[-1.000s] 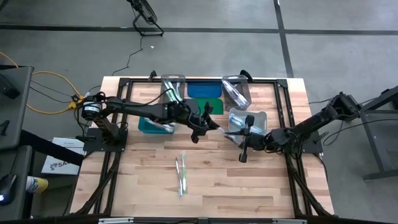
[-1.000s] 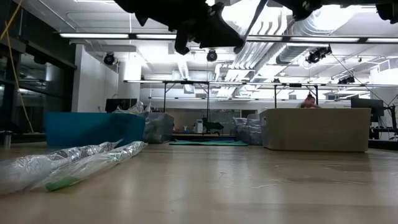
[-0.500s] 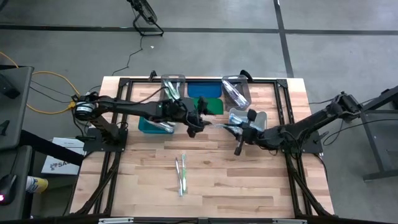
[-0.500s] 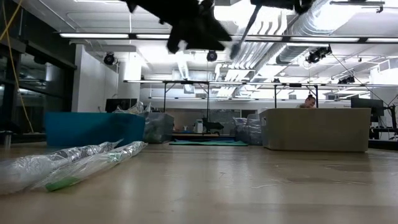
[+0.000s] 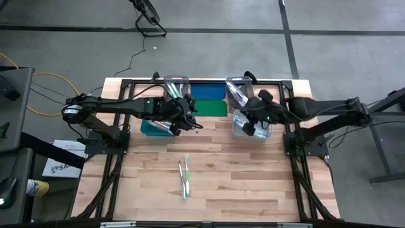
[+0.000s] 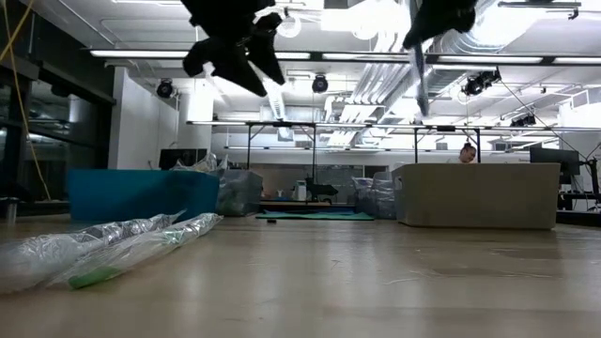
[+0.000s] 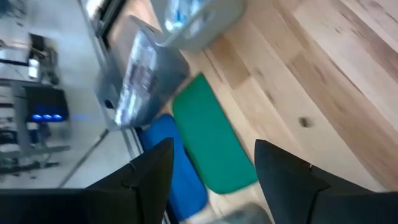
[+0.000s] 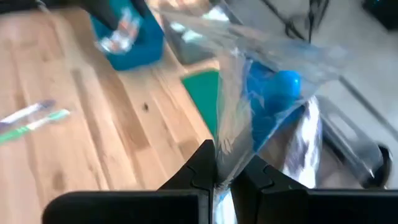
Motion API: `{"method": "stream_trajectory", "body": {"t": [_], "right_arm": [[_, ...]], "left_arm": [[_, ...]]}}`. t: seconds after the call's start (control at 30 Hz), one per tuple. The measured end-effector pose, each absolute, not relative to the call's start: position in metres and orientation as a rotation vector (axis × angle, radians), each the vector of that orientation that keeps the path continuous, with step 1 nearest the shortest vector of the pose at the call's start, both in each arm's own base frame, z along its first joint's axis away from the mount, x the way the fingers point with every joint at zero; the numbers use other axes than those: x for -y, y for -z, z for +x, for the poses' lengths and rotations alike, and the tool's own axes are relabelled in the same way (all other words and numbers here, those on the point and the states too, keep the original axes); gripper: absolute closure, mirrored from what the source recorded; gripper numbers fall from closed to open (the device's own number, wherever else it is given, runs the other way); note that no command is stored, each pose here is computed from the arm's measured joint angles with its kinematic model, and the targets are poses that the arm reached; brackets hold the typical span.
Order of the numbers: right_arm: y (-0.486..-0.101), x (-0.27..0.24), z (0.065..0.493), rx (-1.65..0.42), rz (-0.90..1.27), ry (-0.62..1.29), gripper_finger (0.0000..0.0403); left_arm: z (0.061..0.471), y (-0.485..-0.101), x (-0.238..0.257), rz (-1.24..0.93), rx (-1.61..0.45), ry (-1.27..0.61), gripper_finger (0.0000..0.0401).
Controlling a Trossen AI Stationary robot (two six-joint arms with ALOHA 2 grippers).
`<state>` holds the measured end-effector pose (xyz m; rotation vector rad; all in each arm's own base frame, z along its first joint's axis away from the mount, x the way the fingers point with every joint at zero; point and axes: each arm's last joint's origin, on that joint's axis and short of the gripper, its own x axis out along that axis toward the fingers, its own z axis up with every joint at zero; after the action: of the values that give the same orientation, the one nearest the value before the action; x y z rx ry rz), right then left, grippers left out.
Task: Pick & Place Toothbrushes
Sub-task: Put the blue toothbrush into the grey bin
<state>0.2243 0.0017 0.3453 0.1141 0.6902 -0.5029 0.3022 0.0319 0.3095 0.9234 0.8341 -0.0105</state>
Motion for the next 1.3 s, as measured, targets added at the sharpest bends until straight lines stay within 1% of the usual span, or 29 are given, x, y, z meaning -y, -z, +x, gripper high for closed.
{"method": "stream_trajectory", "body": {"t": [0.13,0.37,0.73,0.97,1.3], "right_arm": [[-0.341,0.013,0.220,-0.774,0.174,0.496,0.0382],[-0.331,0.028,0.219,-0.879,0.220,0.513,0.0382],[-0.313,0.047,0.216,-1.098,0.320,0.457,0.0382],[-0.287,0.062,0.235,-1.246,0.331,0.378,0.0382],[-0.237,0.080,0.263,-1.479,0.308,0.355,0.0382]], "left_arm": [[0.297,-0.307,-0.031,0.907,-0.876,0.027,0.0187],[0.296,-0.307,-0.031,0.906,-0.889,0.034,0.0187],[0.295,-0.305,-0.031,0.882,-0.909,0.035,0.0187],[0.295,-0.305,-0.031,0.856,-0.909,0.026,0.0187],[0.293,-0.303,-0.031,0.849,-0.929,0.033,0.0187]]}}
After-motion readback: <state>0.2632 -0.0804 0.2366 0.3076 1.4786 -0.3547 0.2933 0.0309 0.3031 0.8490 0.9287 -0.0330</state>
